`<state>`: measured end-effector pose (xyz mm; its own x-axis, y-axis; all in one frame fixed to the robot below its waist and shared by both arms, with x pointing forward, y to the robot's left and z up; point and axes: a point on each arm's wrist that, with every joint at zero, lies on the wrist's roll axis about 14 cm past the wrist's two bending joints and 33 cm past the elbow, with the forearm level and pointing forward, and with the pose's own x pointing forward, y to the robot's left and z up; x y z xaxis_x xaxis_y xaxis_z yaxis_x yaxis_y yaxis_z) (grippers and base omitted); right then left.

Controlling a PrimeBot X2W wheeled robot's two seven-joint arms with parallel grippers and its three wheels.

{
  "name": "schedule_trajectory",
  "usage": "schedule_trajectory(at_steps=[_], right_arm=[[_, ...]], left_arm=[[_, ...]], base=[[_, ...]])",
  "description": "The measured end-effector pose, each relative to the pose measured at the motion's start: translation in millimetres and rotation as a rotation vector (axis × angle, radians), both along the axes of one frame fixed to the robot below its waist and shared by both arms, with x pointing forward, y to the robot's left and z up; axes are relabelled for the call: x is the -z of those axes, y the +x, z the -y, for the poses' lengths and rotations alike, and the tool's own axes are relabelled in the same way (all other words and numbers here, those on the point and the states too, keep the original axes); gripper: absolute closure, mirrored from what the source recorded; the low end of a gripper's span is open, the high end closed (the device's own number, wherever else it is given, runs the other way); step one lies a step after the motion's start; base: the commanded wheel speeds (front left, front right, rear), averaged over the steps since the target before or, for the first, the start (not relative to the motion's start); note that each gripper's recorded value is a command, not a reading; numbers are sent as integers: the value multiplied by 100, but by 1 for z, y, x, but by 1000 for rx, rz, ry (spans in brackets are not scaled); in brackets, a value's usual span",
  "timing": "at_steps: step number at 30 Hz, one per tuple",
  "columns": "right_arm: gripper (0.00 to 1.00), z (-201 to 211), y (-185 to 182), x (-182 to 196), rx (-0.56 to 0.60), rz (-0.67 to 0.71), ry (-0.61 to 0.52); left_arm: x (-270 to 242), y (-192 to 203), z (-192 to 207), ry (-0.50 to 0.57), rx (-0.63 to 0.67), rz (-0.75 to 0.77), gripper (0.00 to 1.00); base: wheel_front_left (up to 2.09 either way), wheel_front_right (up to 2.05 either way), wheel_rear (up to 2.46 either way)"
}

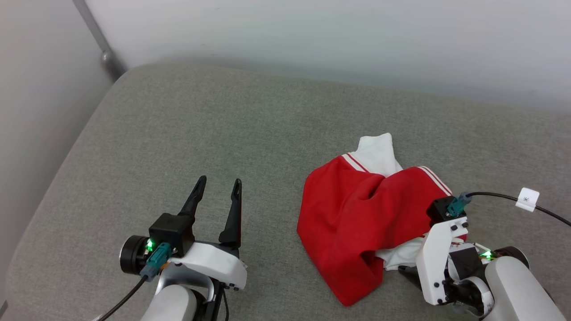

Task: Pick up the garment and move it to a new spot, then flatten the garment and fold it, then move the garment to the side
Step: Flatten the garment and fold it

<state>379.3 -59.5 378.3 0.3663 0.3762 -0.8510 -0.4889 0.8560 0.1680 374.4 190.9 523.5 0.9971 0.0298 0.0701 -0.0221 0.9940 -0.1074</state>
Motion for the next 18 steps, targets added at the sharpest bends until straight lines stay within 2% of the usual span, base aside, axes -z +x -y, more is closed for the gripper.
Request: schedule_trajectory(at_steps=[5,6,7,8,13,18], right_arm=[[0,-4,-1,15,-15,-68,-19],[22,-5,-1,16,-16,-75,-20],[82,-5,-1,16,-16,-75,-20],[100,-5,-1,15,-13,-70,-11],[100,-9,6,-4,-22,28,20],[100,12,31,-51,13,224,37]], left_arm=[[3,3,-7,2,-22,-4,0],[5,3,-7,2,-25,-9,0],[5,3,-7,2,-25,-9,0],[6,3,-9,-2,-31,-8,0],[7,0,-8,-3,-27,-9,0],[1,0,-4,1,-12,4,0]], base=[[0,0,0],[0,0,0],[0,0,0],[0,0,0],[0,0,0],[0,0,0]])
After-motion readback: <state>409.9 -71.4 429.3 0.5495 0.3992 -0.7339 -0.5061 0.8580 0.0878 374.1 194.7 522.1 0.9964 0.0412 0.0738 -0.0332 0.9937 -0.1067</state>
